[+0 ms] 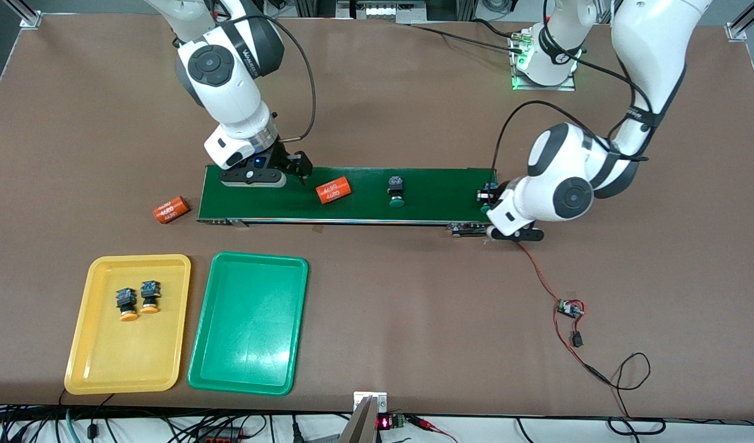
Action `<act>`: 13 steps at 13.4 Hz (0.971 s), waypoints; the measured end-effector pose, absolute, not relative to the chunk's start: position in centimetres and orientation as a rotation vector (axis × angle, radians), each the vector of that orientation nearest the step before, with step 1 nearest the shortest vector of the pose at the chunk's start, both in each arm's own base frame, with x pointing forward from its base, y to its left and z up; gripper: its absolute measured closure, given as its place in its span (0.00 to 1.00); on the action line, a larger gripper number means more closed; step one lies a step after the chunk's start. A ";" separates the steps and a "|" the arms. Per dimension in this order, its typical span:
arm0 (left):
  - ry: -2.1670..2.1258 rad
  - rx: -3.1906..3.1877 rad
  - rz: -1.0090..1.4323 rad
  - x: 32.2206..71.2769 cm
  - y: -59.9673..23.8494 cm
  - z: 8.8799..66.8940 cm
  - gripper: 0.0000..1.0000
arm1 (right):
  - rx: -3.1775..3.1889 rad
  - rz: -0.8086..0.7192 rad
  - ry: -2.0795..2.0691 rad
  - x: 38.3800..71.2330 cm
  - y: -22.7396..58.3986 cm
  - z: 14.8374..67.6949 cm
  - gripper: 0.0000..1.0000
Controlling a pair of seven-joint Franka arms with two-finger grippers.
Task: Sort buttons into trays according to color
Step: 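Place the green button on the belt while the right gripper reaches the cylinder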
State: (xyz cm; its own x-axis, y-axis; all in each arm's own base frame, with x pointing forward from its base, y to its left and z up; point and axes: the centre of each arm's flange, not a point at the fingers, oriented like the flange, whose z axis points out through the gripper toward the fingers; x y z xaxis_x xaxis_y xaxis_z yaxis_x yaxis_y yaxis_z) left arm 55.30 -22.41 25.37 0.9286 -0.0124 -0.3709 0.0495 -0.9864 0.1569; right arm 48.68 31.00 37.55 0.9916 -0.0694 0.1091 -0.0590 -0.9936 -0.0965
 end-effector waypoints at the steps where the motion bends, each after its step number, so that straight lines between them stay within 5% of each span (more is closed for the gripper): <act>1: 0.048 2.922 -0.572 55.0 -23.2 24.7 0.59 | -3.043 -0.167 0.096 48.5 31.1 37.3 0.00; 4: 0.087 2.924 -0.603 54.2 -25.1 23.5 0.55 | -3.052 -0.141 0.088 48.1 31.2 36.4 0.00; 10: 0.132 2.946 -0.396 56.5 -24.7 30.3 0.00 | -3.058 -0.094 0.078 47.8 31.5 34.6 0.00; 13: 0.130 3.004 -0.172 58.3 -19.5 37.8 0.00 | -3.060 -0.094 0.033 46.8 33.1 34.6 0.00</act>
